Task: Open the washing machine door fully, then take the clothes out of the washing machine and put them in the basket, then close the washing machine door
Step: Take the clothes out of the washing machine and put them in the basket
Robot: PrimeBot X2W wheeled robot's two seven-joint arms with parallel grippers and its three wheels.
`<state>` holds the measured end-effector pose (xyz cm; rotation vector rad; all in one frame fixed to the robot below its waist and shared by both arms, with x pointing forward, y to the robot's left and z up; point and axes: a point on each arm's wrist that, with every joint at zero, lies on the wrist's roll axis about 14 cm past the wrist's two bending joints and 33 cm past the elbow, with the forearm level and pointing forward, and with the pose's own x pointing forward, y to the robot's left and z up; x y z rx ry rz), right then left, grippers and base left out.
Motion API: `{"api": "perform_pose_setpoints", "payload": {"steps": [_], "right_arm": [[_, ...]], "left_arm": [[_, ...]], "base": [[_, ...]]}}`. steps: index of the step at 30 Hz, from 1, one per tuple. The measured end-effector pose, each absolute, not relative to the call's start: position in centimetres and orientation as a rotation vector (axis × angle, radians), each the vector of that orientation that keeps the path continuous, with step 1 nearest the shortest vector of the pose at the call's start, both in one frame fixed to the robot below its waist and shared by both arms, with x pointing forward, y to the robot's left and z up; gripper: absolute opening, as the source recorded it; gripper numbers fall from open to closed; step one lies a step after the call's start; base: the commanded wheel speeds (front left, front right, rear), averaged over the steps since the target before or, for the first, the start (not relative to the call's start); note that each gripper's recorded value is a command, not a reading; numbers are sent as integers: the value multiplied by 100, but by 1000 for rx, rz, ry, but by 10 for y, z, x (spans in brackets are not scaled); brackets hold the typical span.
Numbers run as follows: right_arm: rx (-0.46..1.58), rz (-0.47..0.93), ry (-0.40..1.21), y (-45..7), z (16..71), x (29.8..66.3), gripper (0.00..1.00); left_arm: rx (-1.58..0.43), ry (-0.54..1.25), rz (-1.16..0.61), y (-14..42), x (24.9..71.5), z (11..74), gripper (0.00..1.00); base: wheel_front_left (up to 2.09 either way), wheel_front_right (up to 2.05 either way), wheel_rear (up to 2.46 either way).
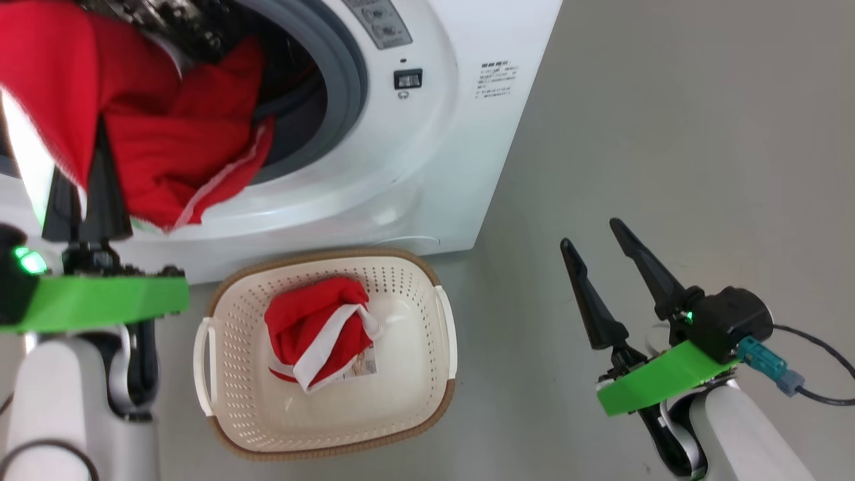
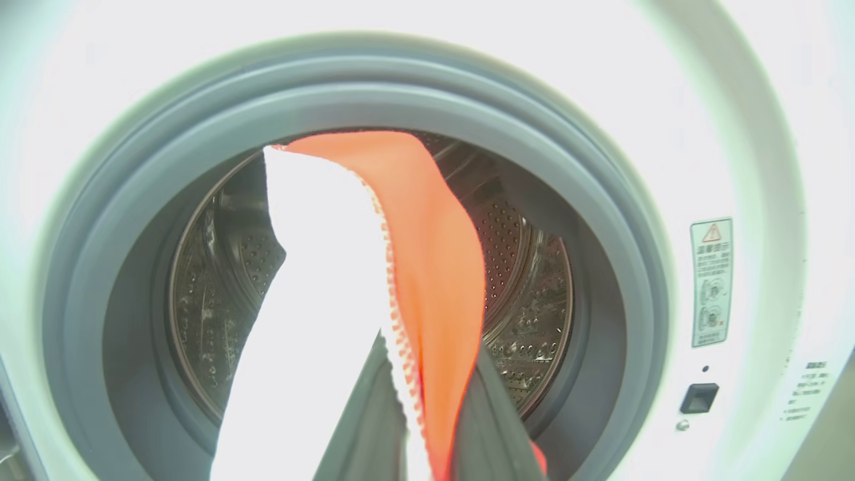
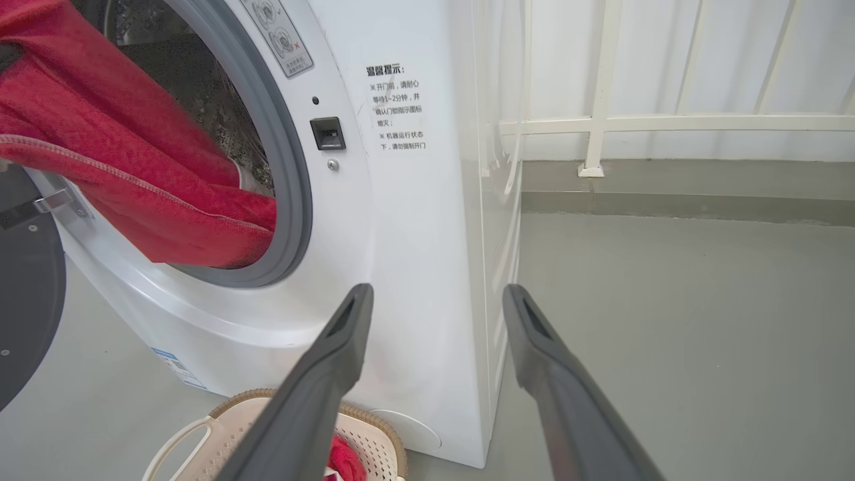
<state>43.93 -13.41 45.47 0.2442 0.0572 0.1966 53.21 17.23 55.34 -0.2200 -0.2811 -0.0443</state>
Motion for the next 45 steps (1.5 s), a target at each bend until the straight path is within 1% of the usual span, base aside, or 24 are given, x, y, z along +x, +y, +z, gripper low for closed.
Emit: {"api": "perform_pose_setpoints", "payload": {"steps": [5, 14, 21, 23, 29, 35, 45], "right_arm": [[246, 197, 47, -134, 461, 432, 100], [247, 197, 35, -134, 466, 428, 100], [248, 199, 28, -133, 469, 428, 100], [248, 200, 28, -132, 469, 428, 100], [250, 198, 46, -132, 463, 425, 100], [254, 196, 73, -132, 453, 427, 100], [254, 191, 127, -132, 431, 431, 100]], "left_arm": [[-219, -321, -47, 173, 512, 568, 0], [-224, -400, -76, 165, 490, 596, 0], [-234, -372, -106, 154, 477, 595, 0], [-259, -324, -106, 152, 476, 584, 0], [-368, -76, -108, 137, 472, 521, 0], [-360, 126, -94, 127, 468, 459, 0], [-386, 386, -65, 117, 471, 378, 0]], "base": [[0, 0, 0], [0, 0, 0], [0, 0, 0], [0, 0, 0], [0, 0, 0], [0, 0, 0], [0, 0, 0]]}}
